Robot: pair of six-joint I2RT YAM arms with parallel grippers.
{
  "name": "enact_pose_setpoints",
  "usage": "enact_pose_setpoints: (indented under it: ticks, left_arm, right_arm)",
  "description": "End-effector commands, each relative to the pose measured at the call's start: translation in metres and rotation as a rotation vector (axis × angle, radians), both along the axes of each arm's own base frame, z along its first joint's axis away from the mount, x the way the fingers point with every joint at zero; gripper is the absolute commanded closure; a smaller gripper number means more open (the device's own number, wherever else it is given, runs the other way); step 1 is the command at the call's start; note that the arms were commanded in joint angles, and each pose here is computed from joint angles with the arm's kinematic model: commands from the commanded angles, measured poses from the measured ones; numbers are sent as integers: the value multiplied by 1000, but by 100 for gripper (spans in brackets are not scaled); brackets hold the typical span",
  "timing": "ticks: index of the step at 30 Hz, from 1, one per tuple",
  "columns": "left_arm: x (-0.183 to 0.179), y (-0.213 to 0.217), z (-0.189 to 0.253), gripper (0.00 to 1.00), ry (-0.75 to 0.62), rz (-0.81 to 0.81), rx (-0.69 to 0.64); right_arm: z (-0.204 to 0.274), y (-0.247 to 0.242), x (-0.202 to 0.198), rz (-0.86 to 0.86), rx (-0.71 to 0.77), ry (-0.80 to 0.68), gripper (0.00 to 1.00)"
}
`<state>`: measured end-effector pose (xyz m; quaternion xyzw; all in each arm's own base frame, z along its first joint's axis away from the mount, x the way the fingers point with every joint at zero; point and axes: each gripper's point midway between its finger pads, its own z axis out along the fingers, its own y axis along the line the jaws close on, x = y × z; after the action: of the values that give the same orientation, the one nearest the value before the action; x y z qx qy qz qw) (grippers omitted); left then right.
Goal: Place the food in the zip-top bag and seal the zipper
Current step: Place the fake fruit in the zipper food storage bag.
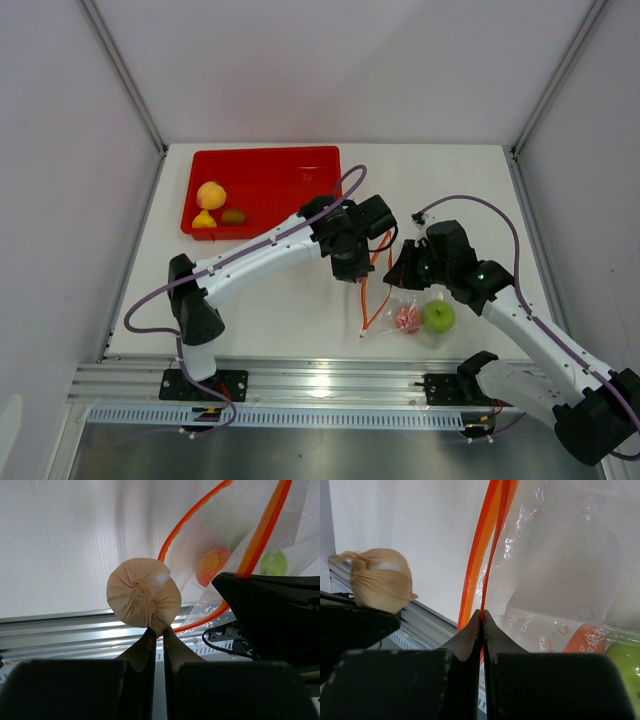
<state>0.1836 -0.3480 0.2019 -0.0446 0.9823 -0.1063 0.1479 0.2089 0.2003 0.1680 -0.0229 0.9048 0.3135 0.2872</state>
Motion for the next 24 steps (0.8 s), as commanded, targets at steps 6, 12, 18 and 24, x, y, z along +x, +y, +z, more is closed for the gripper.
enact_pose_setpoints:
  ticks: [6,12,18,24]
  left_arm:
    - [-11,-38,2,92,30,-59,-84]
    - [-16,-51,-1,91,38,-95,-99]
    - [-20,-58,-8,84,52,-125,-97]
    - [-20,-60,-11,54,51,-142,-97]
  right_arm:
    - [38,3,5,-8,78,-86,100]
    - [39,1,4,-14,86,-85,100]
    - [40,0,3,-14,88,-88,100]
    - [41,-1,3,-17,90,-90,100]
